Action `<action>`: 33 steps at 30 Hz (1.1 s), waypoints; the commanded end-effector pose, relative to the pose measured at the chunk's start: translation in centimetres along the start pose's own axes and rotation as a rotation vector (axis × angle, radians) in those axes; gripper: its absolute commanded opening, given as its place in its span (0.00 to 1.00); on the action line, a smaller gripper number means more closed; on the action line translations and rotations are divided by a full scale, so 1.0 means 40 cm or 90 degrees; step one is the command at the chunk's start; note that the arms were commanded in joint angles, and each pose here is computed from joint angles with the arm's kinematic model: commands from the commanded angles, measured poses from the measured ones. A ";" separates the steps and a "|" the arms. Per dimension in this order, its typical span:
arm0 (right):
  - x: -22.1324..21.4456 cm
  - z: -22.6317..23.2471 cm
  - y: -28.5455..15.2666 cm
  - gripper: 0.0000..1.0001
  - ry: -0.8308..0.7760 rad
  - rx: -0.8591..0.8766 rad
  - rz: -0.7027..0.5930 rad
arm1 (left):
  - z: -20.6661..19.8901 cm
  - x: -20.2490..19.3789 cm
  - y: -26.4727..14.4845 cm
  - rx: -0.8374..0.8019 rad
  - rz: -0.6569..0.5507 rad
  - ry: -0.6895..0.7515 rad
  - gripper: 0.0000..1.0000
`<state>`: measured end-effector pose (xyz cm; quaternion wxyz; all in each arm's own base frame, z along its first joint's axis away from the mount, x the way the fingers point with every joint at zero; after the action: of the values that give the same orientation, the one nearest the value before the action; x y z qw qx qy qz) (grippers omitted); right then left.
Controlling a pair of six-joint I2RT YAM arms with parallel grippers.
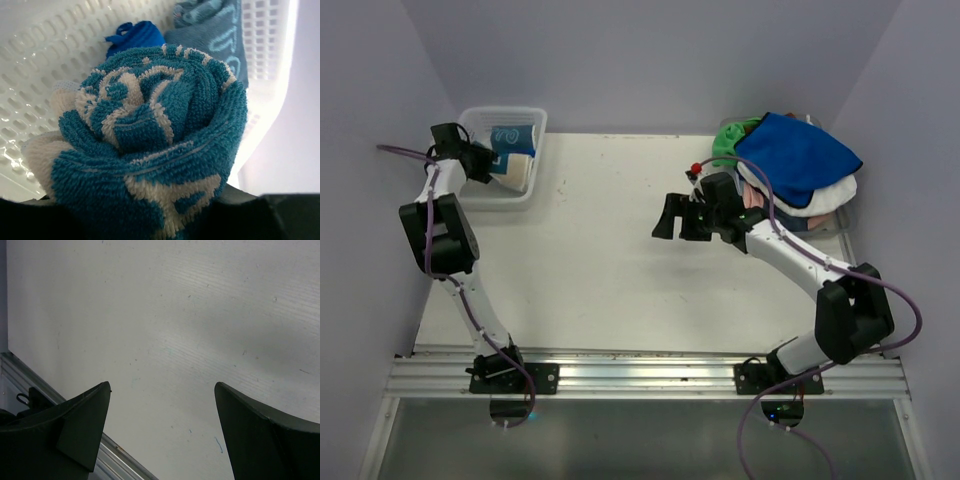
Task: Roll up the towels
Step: Place the rolled towel into the container
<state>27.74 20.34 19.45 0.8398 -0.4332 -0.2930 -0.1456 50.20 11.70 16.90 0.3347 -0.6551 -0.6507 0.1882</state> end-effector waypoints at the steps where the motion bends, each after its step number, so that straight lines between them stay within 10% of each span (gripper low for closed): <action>1: 0.037 0.016 -0.004 0.89 -0.011 0.013 -0.015 | -0.058 0.043 0.011 -0.059 -0.046 -0.012 0.34; 13: 0.032 0.013 0.012 0.89 -0.006 0.016 0.002 | 0.020 0.021 0.127 0.005 0.010 -0.026 0.42; 25: 0.043 0.018 0.023 0.89 0.009 0.022 -0.001 | 0.047 0.014 0.144 0.040 0.032 -0.015 0.93; 33: 0.042 0.021 0.025 0.89 0.017 0.034 -0.005 | 0.034 0.025 0.079 0.070 0.006 0.021 1.00</action>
<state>28.70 21.01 18.74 0.8447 -0.4367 -0.2769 -0.1381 52.70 12.43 11.60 0.3516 -0.6555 -0.6290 0.2261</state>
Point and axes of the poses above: each gripper's point midway between its finger pads, its own y axis out along the fingers, its own z axis along the line the jaws close on, x = y × z, the point moved 8 cm from there along -y, back along the fingers, and after that the axes turned 8 degrees about -y, right-handed, at the moved point
